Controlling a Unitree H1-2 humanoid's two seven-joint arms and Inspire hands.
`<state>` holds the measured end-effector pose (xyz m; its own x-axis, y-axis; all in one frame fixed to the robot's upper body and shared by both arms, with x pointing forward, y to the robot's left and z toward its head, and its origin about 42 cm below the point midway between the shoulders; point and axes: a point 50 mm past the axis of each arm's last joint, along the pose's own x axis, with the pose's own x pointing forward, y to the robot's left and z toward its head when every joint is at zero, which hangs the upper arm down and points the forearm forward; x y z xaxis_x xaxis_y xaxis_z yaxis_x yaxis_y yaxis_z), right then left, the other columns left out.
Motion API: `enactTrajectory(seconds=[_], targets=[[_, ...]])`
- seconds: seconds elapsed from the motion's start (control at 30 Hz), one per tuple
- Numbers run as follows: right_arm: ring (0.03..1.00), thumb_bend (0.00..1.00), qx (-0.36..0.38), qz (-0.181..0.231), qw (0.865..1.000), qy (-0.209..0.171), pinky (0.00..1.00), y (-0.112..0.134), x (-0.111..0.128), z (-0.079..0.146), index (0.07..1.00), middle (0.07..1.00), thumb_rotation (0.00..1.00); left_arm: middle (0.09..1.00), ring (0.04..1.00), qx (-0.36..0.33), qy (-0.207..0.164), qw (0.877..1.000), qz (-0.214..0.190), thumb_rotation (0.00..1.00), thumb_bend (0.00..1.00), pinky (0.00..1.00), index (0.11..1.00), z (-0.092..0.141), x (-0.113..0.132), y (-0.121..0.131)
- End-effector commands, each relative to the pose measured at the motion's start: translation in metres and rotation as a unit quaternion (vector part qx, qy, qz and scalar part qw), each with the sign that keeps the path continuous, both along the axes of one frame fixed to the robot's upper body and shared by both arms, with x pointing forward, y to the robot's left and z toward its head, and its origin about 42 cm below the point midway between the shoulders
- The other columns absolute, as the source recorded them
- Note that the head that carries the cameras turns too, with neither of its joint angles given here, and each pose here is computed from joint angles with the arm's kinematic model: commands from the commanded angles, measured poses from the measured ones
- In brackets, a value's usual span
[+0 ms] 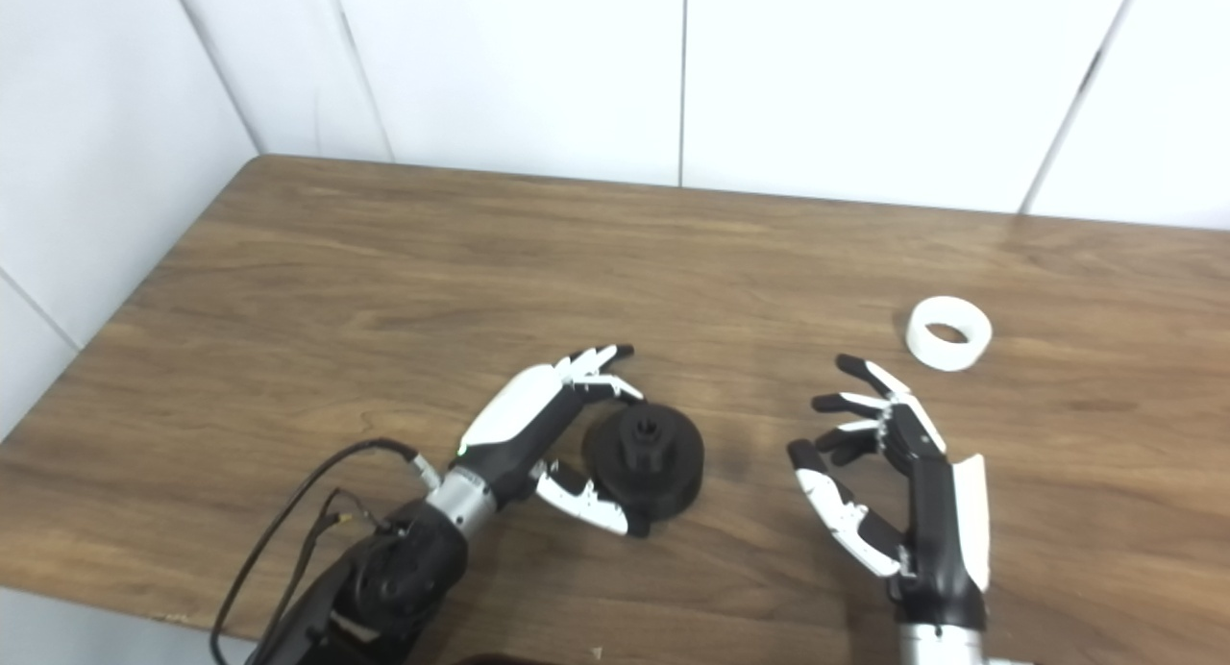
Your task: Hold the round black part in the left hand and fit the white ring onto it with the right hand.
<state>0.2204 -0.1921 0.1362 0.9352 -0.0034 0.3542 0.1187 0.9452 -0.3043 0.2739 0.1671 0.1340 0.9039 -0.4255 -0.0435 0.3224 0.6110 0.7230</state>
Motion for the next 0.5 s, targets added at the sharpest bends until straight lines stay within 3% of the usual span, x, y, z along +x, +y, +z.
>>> enactTrajectory(seconds=[0.0, 0.13, 0.37, 0.47], targets=[[0.487, 0.44, 0.065, -0.023, 0.997, -0.015, 0.40, 0.031, -0.008, 0.010, 0.779, 0.622, 0.36, 0.982, 1.000, 0.003, -0.017, 1.000, -0.019, 0.26, 0.97, 1.00, 0.584, 0.011, -0.004, -0.006], [0.485, 0.44, 0.071, -0.022, 0.997, -0.015, 0.40, 0.036, -0.007, 0.013, 0.778, 0.620, 0.35, 0.978, 1.000, 0.007, -0.022, 0.999, -0.035, 0.25, 0.99, 1.00, 0.579, 0.014, -0.015, -0.011], [0.486, 0.45, 0.067, -0.027, 0.997, -0.020, 0.38, 0.037, -0.007, 0.014, 0.779, 0.629, 0.42, 0.979, 1.000, 0.012, -0.023, 0.999, -0.047, 0.21, 0.97, 1.00, 0.587, 0.014, -0.025, -0.017], [0.483, 0.43, 0.062, -0.036, 0.997, -0.023, 0.39, 0.034, -0.006, 0.014, 0.778, 0.619, 0.39, 0.982, 1.000, 0.008, -0.026, 0.998, -0.051, 0.23, 0.96, 1.00, 0.586, 0.014, -0.027, -0.018]])
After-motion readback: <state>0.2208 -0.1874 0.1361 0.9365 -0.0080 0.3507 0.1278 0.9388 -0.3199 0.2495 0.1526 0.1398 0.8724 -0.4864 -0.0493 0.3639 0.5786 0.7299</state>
